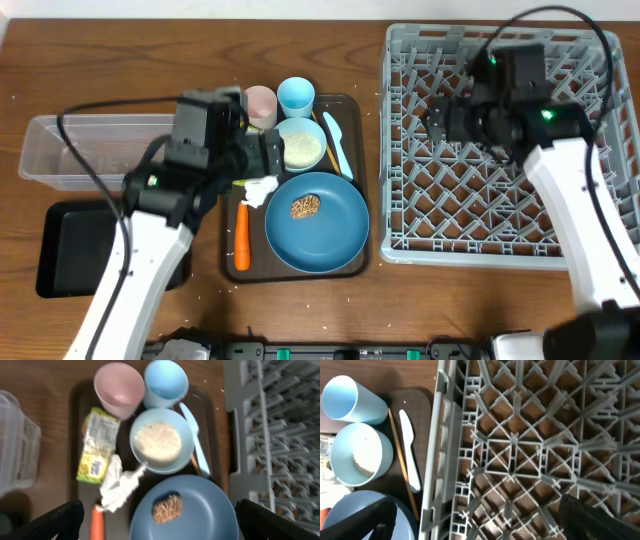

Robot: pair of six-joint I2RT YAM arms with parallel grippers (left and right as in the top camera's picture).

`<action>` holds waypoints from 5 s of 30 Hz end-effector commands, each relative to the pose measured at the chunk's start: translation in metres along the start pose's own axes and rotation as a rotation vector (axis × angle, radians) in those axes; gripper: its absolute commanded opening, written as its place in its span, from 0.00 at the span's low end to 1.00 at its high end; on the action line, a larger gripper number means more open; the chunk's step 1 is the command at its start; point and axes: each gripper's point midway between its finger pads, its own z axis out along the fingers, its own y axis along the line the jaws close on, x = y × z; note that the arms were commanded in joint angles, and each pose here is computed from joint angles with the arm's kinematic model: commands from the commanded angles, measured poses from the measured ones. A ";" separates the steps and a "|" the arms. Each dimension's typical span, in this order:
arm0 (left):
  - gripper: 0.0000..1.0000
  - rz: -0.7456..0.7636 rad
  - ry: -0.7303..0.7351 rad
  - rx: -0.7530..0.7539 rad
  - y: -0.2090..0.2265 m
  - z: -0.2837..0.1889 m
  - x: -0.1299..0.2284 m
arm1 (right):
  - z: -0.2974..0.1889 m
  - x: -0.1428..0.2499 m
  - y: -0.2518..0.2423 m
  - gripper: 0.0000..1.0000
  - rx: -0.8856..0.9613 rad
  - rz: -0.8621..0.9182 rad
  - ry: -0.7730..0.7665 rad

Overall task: Sort waste into correct bins and load items into the dishwasher rack
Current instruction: 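Reach the left gripper to the pink cup and grasp it, then lift the pink cup and hand it to the right gripper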

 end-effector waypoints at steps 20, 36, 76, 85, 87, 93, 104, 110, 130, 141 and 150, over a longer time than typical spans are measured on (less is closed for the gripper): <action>0.76 -0.190 0.076 -0.261 0.094 0.141 -0.067 | -0.007 0.015 0.060 0.80 -0.062 -0.124 0.055; 0.48 -0.173 0.159 -0.235 0.102 0.191 -0.045 | -0.007 0.017 0.060 0.79 -0.061 -0.126 0.064; 0.06 -0.146 -0.020 -0.200 0.085 0.108 -0.092 | -0.008 0.018 0.060 0.81 -0.060 -0.126 0.067; 0.06 -0.129 -0.019 0.064 0.031 0.044 -0.091 | -0.007 0.004 0.065 0.83 -0.077 -0.229 0.005; 0.06 -0.129 -0.037 0.185 0.014 0.022 -0.095 | -0.008 -0.002 0.067 0.85 -0.086 -0.227 -0.017; 0.06 -0.173 -0.056 0.492 -0.006 -0.035 -0.103 | -0.027 -0.017 0.110 0.86 -0.423 -0.284 -0.085; 0.06 -0.168 0.075 0.992 -0.052 -0.086 -0.091 | -0.116 -0.021 0.187 0.80 -1.117 -0.594 -0.280; 0.06 -0.154 0.102 1.097 -0.061 -0.102 -0.088 | -0.130 -0.006 0.214 0.81 -1.203 -0.762 -0.348; 0.06 -0.166 0.166 1.143 -0.077 -0.106 -0.080 | -0.144 -0.006 0.271 0.85 -1.180 -0.970 -0.558; 0.06 -0.152 0.165 1.148 -0.080 -0.106 -0.080 | -0.140 -0.009 0.273 0.63 -1.150 -0.942 -0.550; 0.17 -0.143 0.141 1.111 -0.078 -0.100 -0.083 | -0.136 -0.016 0.265 0.50 -1.124 -0.888 -0.529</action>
